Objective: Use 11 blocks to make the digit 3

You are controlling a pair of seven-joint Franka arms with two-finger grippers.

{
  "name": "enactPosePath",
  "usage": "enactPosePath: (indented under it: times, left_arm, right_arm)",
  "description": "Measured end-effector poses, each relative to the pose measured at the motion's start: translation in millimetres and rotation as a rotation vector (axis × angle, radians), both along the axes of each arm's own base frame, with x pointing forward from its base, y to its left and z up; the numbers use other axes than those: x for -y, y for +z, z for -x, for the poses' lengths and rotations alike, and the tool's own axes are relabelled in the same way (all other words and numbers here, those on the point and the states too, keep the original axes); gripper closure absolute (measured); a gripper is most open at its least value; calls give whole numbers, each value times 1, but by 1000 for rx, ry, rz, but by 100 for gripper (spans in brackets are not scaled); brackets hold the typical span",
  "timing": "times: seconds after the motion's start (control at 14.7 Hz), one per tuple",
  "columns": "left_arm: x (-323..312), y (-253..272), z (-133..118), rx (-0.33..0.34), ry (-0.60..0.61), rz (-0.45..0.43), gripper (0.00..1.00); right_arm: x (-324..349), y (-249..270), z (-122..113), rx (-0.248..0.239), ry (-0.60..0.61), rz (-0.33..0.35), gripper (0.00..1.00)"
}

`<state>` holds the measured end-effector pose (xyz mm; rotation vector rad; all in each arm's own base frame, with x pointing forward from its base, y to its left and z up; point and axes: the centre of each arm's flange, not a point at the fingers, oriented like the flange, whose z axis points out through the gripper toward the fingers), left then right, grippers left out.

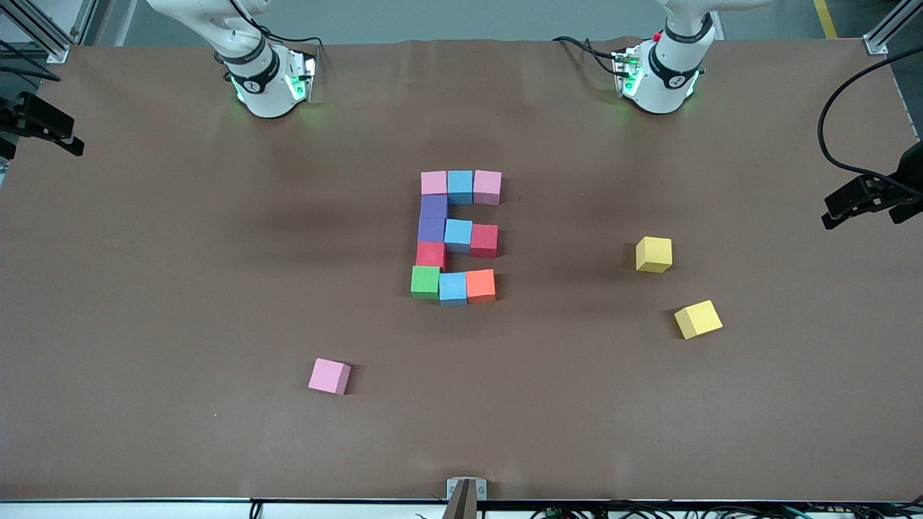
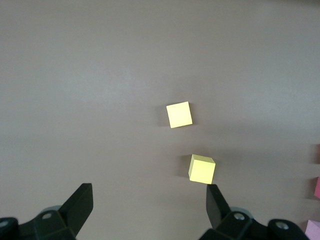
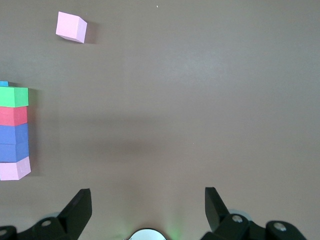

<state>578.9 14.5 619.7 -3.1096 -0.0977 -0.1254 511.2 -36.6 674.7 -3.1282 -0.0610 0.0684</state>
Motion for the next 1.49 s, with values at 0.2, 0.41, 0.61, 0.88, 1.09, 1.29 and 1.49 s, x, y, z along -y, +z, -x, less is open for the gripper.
enactPosePath:
  times: [0.2,0.41,0.61,0.88,1.09,1.29,1.49]
  left_arm:
    - [-2,2,1,3,3,1,0]
    - [-1,6,3,10,2,1,0]
    - [1,9,4,16,-2,1,0]
    - [9,13,6,23,-16,2,0]
    - [9,15,7,26,-15,2,0]
    - [9,15,7,26,-15,2,0]
    - [9,15,7,26,-16,2,0]
  right_arm:
    - [0,0,0,0,0,0,0]
    - [0,0,0,0,0,0,0]
    - [0,0,0,-2,0,0,0]
    - [0,-1,0,-2,0,0,0]
    - [0,-1,0,-2,0,0,0]
    - [0,-1,0,-2,0,1,0]
    - [-1,-1,0,-2,3,10,0]
